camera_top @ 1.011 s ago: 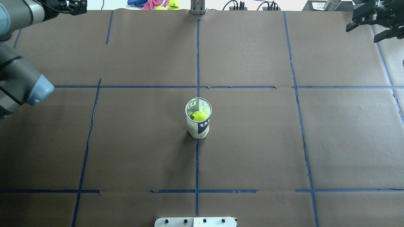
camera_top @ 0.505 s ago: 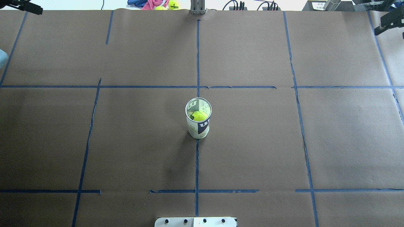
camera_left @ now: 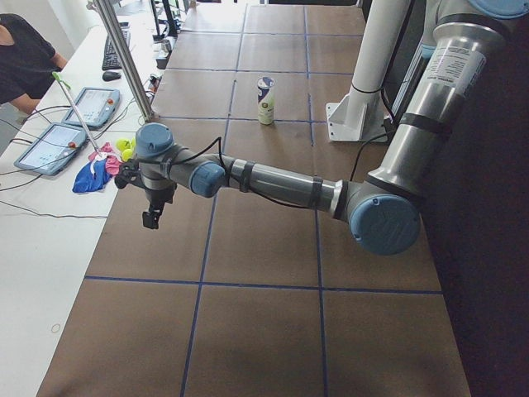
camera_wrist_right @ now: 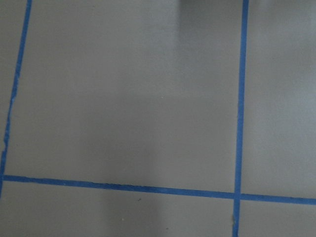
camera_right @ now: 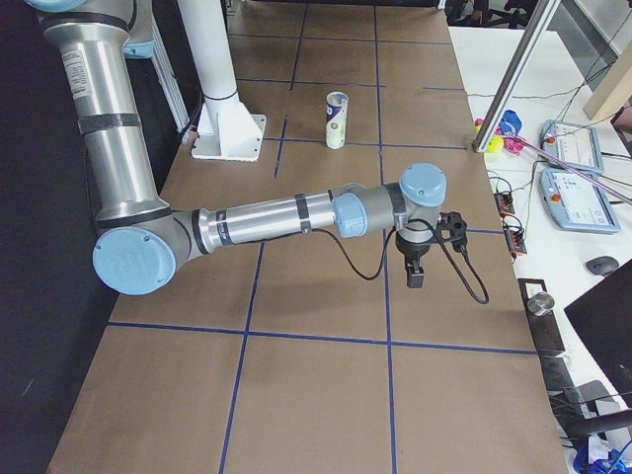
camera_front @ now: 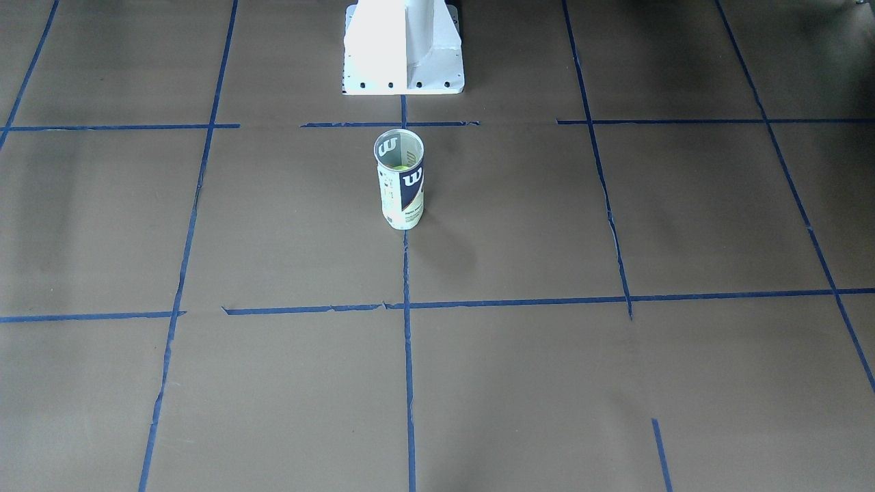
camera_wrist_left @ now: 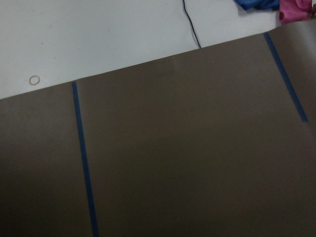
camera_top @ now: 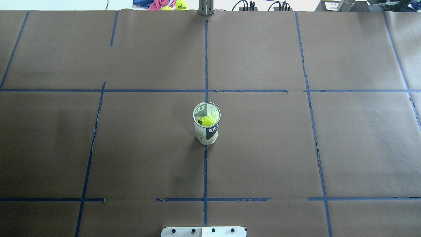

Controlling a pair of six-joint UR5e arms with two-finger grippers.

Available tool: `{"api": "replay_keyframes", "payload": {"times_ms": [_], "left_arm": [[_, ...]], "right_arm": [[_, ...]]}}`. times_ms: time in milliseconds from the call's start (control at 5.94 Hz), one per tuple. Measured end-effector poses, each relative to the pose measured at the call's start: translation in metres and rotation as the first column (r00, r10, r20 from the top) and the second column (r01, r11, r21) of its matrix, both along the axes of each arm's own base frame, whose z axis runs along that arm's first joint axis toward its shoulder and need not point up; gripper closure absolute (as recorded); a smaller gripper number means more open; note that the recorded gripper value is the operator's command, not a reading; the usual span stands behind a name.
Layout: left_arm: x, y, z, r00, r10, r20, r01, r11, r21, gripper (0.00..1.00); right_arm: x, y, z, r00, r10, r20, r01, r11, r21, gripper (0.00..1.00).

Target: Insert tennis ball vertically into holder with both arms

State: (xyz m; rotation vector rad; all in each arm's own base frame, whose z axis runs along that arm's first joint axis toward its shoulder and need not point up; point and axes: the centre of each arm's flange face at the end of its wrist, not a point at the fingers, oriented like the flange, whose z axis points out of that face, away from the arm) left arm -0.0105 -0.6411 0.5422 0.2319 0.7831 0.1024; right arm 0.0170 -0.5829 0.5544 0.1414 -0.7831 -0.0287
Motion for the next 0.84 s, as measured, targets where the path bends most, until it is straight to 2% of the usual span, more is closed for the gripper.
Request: {"api": "replay_keyframes", "payload": {"times_ms": [168,337,505,842], "left_arm": [[-0.024,0.013,0.025,1.000,-0.008,-0.017,0.006,0.993,-0.117,0.00],[-0.045,0.028,0.044,0.999,-0.036,-0.024,0.030,0.976,-0.215,0.00],[-0.059,0.048,0.058,0.998,-0.057,-0.032,0.046,0.964,-0.262,0.00],[-0.064,0.095,0.064,0.997,-0.065,-0.030,0.055,0.963,-0.264,0.00]], "right_arm": [[0.009,0.009,0.029,1.000,-0.025,-0.009,0.025,1.000,-0.018,0.00],[0.018,0.024,0.055,1.000,-0.025,-0.009,0.025,0.998,-0.051,0.00],[0.029,0.044,0.075,1.000,-0.015,-0.008,0.014,0.997,-0.079,0.00],[0.038,0.076,0.099,0.999,-0.036,-0.012,0.035,0.996,-0.086,0.00]]}}
